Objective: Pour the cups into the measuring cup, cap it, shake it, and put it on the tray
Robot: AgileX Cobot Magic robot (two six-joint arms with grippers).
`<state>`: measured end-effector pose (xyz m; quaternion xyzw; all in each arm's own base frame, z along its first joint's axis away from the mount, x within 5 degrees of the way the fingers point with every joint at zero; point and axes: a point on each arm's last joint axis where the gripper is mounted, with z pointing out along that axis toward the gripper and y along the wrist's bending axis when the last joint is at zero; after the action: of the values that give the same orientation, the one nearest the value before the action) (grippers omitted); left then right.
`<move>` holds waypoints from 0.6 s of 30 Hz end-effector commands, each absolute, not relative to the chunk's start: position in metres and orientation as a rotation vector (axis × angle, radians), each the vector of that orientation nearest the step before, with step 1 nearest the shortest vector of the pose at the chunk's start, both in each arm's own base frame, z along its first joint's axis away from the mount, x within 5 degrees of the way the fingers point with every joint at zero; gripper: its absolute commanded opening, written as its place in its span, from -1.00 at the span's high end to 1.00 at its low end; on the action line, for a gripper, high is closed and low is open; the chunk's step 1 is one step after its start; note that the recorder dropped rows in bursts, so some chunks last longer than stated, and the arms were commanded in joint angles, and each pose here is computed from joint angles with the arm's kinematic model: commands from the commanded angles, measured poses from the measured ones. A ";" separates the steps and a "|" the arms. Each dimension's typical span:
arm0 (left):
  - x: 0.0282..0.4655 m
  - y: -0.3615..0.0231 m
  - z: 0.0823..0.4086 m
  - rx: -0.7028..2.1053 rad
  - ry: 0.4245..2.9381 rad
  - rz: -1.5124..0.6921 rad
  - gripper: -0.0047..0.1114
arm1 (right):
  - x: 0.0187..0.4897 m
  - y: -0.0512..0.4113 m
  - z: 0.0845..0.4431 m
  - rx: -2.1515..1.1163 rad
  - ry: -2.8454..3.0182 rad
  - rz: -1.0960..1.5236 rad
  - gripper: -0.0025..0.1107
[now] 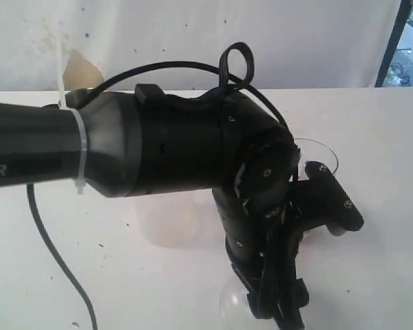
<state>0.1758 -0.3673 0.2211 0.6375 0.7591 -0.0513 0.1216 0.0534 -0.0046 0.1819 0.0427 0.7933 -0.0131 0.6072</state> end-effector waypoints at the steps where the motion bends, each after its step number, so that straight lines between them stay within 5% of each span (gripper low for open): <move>1: 0.173 -0.363 0.228 1.845 2.272 -0.126 -0.28 | 0.053 -0.005 0.182 0.100 1.825 -0.030 0.96; 4: 0.170 -0.357 0.244 1.796 2.328 -0.125 -0.08 | 0.053 -0.005 0.182 0.100 1.825 -0.030 0.96; 12: 0.150 -0.317 0.332 1.634 2.237 -0.273 0.89 | 0.053 -0.005 0.182 0.100 1.825 -0.030 0.96; 18: 0.123 -0.257 0.363 1.472 2.198 -0.363 0.92 | 0.053 -0.005 0.182 0.100 1.825 -0.030 0.96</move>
<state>0.1355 -0.2826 0.3555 0.5590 0.7946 -0.1125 0.2087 0.0534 -0.0046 0.1819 0.0427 0.7933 -0.0131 0.6072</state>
